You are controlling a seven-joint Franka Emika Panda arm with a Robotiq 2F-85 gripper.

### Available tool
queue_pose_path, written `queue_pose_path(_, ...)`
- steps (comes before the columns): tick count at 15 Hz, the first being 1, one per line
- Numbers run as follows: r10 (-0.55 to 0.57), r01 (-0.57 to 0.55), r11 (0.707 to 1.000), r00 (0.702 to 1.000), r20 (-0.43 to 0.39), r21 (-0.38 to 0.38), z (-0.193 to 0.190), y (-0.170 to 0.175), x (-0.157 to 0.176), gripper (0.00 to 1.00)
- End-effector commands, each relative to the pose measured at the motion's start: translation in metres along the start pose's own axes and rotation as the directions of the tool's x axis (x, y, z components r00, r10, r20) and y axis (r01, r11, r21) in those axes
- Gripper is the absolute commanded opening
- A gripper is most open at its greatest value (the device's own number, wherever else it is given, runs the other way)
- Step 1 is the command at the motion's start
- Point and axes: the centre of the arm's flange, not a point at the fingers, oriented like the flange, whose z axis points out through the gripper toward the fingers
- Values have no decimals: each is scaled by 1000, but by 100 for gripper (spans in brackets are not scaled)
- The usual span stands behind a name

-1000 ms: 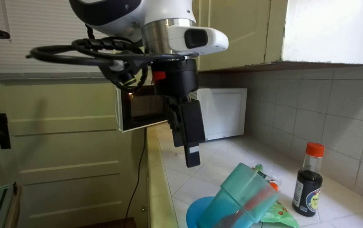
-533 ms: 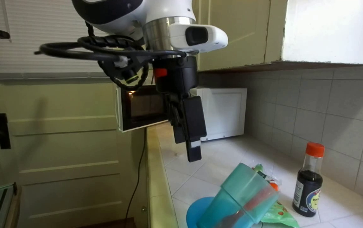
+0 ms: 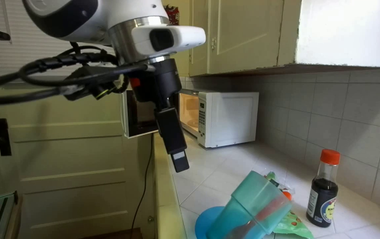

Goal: Remove the cup from the blue bowl then put the blue bowl in the microwave.

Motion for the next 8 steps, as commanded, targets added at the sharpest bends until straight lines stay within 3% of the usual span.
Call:
queue_pose_path(1,-36,40,997,997,-65,63,13,11,-20,100)
queue_pose_path(8,-194,182,979,970,-144,-90,38,37,6,100)
